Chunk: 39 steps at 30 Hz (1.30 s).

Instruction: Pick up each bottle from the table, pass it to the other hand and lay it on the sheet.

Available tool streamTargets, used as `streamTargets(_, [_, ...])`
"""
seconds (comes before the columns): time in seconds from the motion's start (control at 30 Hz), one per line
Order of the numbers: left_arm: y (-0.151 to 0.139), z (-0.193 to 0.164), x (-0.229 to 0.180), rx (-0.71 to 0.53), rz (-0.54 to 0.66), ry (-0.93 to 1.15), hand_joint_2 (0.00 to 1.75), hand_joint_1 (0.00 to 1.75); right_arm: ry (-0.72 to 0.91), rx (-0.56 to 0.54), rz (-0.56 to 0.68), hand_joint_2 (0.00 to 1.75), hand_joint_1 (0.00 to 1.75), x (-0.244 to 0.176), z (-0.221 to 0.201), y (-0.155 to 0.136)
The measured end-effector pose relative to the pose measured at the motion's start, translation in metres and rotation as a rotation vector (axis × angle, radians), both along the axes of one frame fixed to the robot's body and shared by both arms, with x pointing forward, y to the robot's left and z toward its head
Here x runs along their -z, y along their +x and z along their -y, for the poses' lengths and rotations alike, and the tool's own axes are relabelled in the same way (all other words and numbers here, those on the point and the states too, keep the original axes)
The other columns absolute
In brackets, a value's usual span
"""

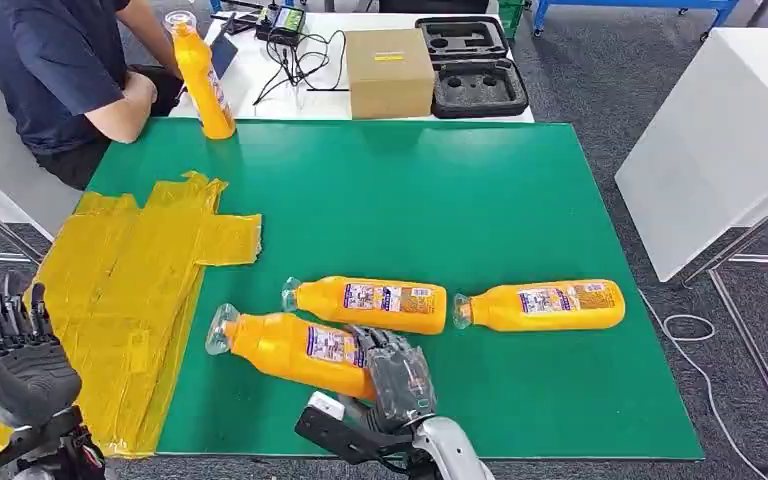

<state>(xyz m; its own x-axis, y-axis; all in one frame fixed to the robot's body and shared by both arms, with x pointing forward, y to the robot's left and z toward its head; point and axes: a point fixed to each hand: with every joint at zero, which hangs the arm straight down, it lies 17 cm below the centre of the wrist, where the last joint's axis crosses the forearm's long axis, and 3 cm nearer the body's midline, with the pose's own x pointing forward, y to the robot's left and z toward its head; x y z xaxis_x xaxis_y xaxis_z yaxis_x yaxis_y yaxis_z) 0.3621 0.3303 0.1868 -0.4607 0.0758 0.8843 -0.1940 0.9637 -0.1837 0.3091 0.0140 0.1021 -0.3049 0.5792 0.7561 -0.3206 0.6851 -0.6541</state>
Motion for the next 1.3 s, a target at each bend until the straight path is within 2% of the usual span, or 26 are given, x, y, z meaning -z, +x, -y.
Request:
streamTargets(0.03, [-0.001, 0.005, 0.001, 0.018, -0.002, -0.003, 1.75, 0.00, 0.015, 0.003, 0.016, 1.75, 1.75, -0.006, 0.001, 0.000])
streamTargets(0.2, [-0.010, 0.046, 0.004, 0.151, -0.011, -0.060, 1.75, 0.00, 0.089, 0.042, 0.153, 1.75, 1.75, -0.051, 0.009, 0.004])
streamTargets(0.33, [-0.023, 0.068, -0.003, 0.192, 0.007, -0.101, 1.75, 0.00, 0.095, 0.049, 0.224, 1.75, 1.75, -0.072, 0.007, 0.009])
streamTargets(0.47, [-0.032, 0.083, -0.010, 0.211, 0.018, -0.117, 1.75, 0.00, 0.150, 0.111, 0.319, 1.75, 1.75, -0.103, 0.013, 0.023])
streamTargets(0.7, [-0.036, 0.099, -0.018, 0.251, 0.035, -0.155, 1.75, 0.00, 0.186, 0.138, 0.367, 1.75, 1.75, -0.118, 0.013, 0.032])
streamTargets(0.87, [-0.026, 0.123, -0.031, 0.325, 0.066, -0.245, 1.75, 0.00, 0.190, 0.138, 0.412, 1.75, 1.75, -0.135, -0.003, 0.057])
streamTargets(1.3, [-0.022, 0.139, -0.037, 0.373, 0.068, -0.330, 1.75, 0.00, 0.114, 0.071, 0.393, 1.75, 1.75, -0.122, -0.044, 0.066])
